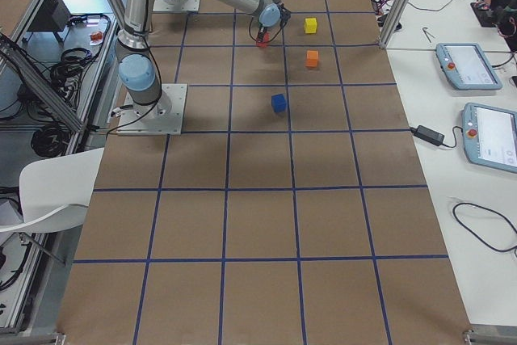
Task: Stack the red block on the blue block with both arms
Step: 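Lift the red cube with the right gripper and carry it over the blue cube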
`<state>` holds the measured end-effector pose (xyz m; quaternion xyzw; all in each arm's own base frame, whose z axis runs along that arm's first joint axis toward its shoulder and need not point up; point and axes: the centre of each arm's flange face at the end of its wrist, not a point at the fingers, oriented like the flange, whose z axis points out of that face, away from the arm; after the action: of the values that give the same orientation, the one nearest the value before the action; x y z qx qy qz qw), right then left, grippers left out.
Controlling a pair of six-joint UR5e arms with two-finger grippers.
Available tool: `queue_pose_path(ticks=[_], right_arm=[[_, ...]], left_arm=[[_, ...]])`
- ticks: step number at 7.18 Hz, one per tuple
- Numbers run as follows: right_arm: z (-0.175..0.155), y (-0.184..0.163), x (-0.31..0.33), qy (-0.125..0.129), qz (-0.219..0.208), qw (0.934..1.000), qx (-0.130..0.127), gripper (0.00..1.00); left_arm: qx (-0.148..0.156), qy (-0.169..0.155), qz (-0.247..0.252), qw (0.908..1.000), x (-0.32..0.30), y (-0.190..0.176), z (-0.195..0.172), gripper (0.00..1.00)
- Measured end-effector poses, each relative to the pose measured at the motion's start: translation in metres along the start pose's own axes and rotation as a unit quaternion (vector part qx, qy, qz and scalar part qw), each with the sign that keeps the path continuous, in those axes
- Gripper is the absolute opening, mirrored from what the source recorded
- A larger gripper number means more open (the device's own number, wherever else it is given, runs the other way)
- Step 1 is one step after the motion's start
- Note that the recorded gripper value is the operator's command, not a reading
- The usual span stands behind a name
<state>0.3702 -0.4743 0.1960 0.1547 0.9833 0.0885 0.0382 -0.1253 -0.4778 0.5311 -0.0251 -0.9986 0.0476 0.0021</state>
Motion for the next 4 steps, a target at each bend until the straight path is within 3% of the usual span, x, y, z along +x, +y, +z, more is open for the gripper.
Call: queue_pose_path(ticks=[4], right_arm=[[-0.020,-0.006,-0.002,-0.003,0.003,0.9999,0.011,0.00]], left_arm=[[0.001,0.000,0.000,1.0000,0.000,0.000,-0.001,1.00]])
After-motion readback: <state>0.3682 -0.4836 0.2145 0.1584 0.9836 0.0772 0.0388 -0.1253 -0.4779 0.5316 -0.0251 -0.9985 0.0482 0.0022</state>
